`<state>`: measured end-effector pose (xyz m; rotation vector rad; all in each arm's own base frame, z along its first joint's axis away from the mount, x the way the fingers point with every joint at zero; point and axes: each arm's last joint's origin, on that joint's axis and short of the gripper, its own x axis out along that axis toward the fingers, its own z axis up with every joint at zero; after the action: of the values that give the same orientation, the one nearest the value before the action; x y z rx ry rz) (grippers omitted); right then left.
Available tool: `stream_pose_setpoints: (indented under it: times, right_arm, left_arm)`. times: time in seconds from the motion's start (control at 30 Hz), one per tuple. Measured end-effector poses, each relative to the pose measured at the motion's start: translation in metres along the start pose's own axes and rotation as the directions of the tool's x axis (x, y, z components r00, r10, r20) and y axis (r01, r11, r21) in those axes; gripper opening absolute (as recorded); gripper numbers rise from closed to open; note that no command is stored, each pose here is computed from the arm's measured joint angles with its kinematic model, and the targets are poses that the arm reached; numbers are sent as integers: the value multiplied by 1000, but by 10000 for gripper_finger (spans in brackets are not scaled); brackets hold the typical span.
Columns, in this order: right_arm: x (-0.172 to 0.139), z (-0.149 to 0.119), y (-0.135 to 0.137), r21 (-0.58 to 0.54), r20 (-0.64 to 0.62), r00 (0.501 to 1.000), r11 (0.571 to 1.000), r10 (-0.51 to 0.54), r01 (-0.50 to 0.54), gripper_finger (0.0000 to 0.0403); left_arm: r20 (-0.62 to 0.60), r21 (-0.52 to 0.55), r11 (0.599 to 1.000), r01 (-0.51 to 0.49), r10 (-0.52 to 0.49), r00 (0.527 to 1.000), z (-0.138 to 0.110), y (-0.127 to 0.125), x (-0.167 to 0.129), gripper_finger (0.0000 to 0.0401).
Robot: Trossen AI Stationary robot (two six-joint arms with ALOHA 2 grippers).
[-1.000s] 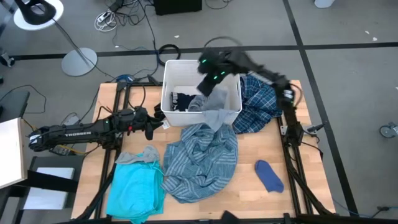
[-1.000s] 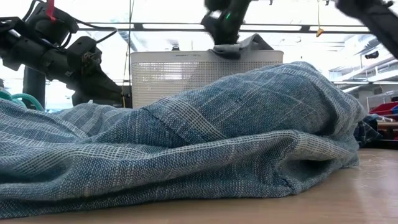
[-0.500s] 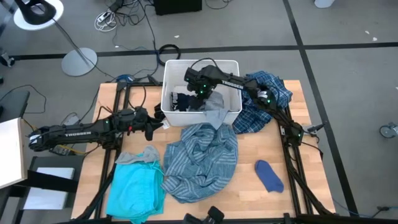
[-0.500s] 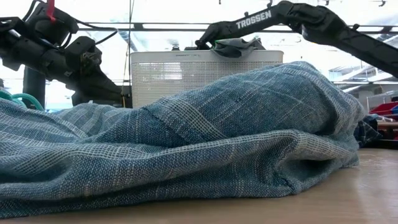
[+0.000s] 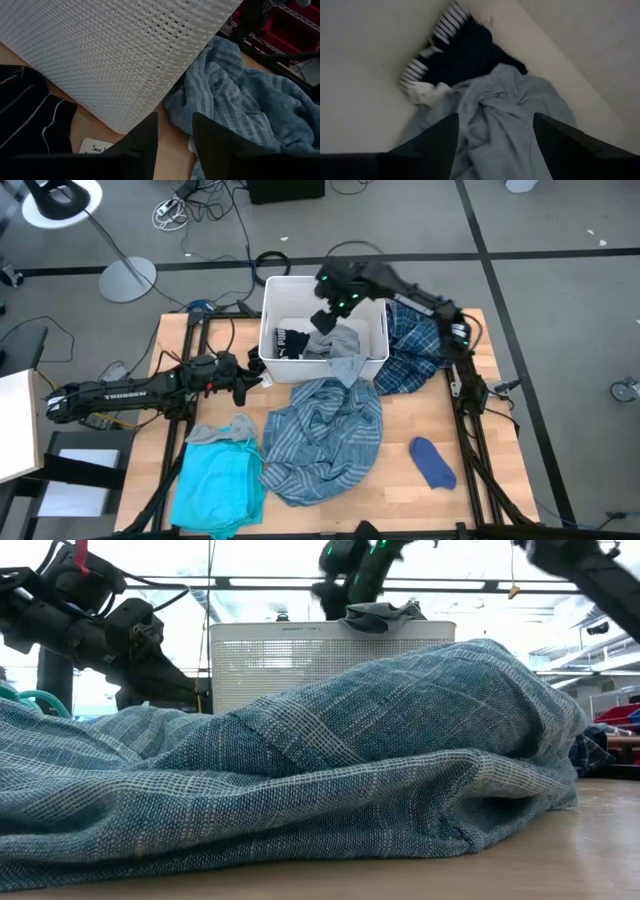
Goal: Sort clothes
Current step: Put the blue sock into the white laundry bin
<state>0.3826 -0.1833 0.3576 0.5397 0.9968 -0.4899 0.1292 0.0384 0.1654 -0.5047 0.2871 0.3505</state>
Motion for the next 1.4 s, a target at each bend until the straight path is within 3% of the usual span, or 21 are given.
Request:
stream_pose_setpoints:
  times: [0.1,0.23,0.5,0.6,0.77,0.83,0.97,1.23,1.4]
  right_arm:
    - [-31,-7,7,8,48,999,1000,22,-22,248]
    - [-47,-19,18,-20,24,1000,1000,15,-15,232]
    - [-26,-37,19,-99,-159,964,975,-214,200,217]
    - [-10,-35,19,-128,-195,954,971,-226,204,169]
    - [16,-33,19,-230,-243,936,952,-256,201,36]
    - [22,-33,18,-257,-248,929,943,-275,211,12]
    - [27,-31,14,-261,-257,922,940,-289,222,23]
    - [28,-29,10,-222,-225,909,927,-350,302,6]
    - [45,-32,7,-206,-243,906,931,-347,302,3]
  left_arm:
    - [2,0,1000,1,-1,1000,0,0,0,127]
    - [2,-12,1000,1,-1,1000,0,0,0,127]
    - [-1,-19,1000,0,0,1000,0,0,0,127]
    - [-1,-19,1000,0,0,1000,0,0,0,127]
    - [-1,-19,1000,-1,1,1000,0,0,0,127]
    - [-2,-19,1000,-1,1,1000,0,0,0,127]
    - [-4,-19,1000,-2,2,1000,0,0,0,127]
    - [-1,-19,1000,0,0,1000,0,0,0,127]
    - [-1,-19,1000,0,0,1000,0,0,0,127]
